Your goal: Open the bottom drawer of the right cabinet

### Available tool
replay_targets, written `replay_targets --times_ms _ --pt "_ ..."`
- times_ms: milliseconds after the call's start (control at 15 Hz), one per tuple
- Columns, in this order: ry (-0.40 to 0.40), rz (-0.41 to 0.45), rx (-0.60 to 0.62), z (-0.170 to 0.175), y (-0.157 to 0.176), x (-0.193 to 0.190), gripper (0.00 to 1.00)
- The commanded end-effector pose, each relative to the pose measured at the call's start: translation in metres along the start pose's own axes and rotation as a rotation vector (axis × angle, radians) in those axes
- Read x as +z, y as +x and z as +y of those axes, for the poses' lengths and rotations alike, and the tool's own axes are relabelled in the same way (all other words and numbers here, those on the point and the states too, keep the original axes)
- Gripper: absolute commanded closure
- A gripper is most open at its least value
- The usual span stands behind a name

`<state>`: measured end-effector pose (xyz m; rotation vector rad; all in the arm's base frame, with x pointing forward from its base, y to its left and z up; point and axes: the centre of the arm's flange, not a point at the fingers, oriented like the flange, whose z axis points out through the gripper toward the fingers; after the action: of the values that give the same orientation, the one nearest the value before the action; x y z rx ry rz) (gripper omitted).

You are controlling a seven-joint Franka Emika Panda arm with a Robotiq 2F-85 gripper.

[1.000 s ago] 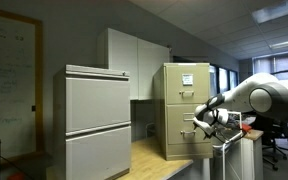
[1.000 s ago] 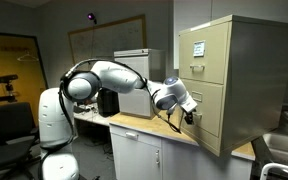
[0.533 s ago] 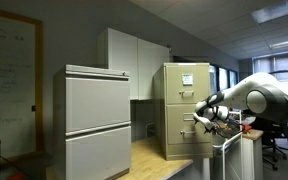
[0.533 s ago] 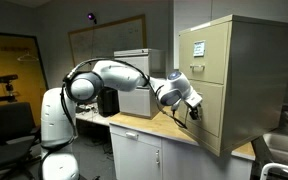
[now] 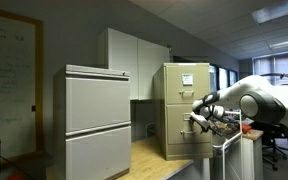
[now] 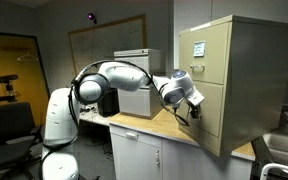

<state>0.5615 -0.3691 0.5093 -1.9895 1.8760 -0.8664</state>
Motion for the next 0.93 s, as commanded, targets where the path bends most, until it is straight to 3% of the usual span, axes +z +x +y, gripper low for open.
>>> replay_targets --times_ms 0,533,867 --pt "0.005 -0.041 0.000 -0.017 0.001 0.017 0.00" --pt "-0.017 -0.085 0.011 -0.014 -0.014 0.037 0.00" --pt "-0.097 -0.154 -0.068 -0.022 -0.017 0.071 0.00"
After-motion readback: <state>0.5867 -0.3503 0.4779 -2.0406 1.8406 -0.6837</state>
